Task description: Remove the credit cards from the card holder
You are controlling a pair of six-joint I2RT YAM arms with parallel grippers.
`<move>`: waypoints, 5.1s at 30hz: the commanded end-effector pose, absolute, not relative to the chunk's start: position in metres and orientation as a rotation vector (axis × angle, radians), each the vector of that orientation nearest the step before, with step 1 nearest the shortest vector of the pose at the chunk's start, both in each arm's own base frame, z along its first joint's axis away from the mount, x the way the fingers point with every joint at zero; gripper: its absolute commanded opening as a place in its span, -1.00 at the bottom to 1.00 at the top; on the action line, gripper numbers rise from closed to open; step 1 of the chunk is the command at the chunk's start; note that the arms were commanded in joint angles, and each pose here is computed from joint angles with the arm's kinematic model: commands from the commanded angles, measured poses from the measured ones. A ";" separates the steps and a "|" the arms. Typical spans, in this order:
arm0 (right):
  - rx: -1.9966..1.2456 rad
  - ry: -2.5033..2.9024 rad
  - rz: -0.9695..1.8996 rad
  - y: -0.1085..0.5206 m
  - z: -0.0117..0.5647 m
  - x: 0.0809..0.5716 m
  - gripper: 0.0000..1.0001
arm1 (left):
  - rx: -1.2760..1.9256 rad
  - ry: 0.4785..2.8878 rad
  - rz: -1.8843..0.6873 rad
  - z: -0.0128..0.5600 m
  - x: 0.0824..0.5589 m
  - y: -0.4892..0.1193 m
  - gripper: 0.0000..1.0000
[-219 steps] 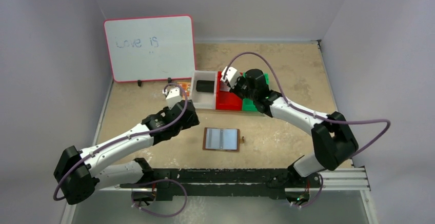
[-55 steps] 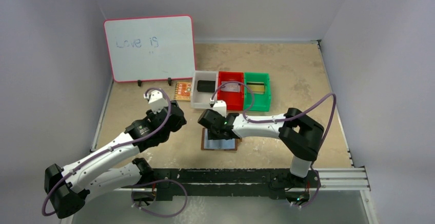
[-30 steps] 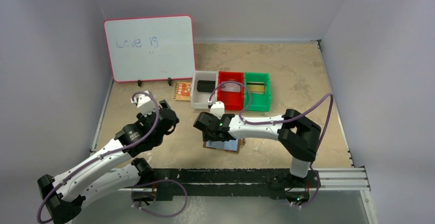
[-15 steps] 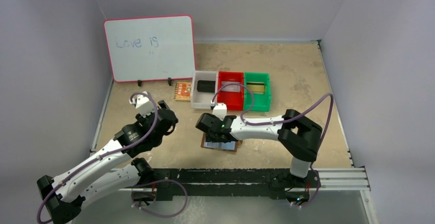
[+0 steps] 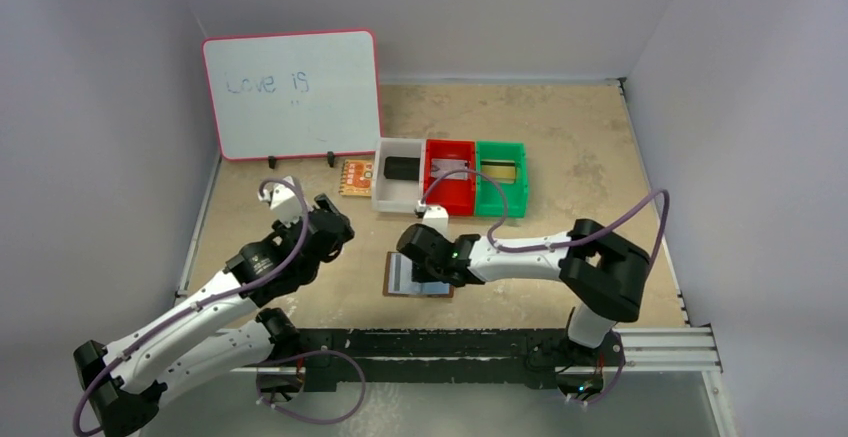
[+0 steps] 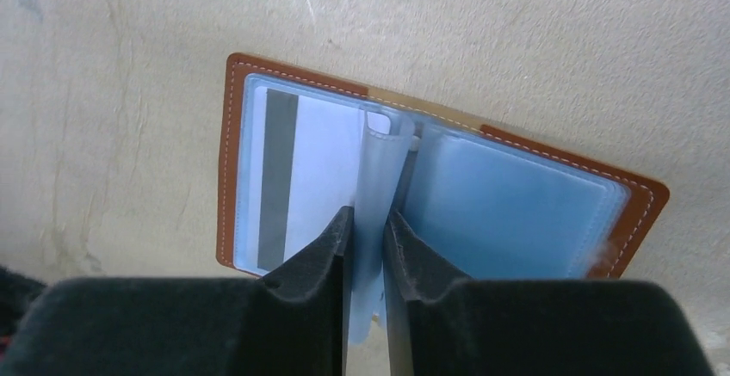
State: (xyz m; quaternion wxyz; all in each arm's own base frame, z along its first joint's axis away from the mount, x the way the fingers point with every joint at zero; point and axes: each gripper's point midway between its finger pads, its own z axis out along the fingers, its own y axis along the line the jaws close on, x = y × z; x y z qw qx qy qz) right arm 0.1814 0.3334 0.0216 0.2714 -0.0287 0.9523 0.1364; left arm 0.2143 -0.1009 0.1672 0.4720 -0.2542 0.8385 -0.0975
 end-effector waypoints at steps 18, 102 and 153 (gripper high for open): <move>0.004 2.372 1.090 0.330 0.044 0.182 -0.59 | -0.385 2.330 -1.076 0.103 0.206 -0.279 0.24; -0.101 2.323 1.167 0.335 0.083 0.182 -0.33 | -0.463 2.357 -0.650 0.082 0.184 -0.222 -0.68; 0.023 2.475 1.345 0.338 0.049 0.171 -1.00 | -0.278 2.603 -0.496 0.009 0.154 -0.218 -1.00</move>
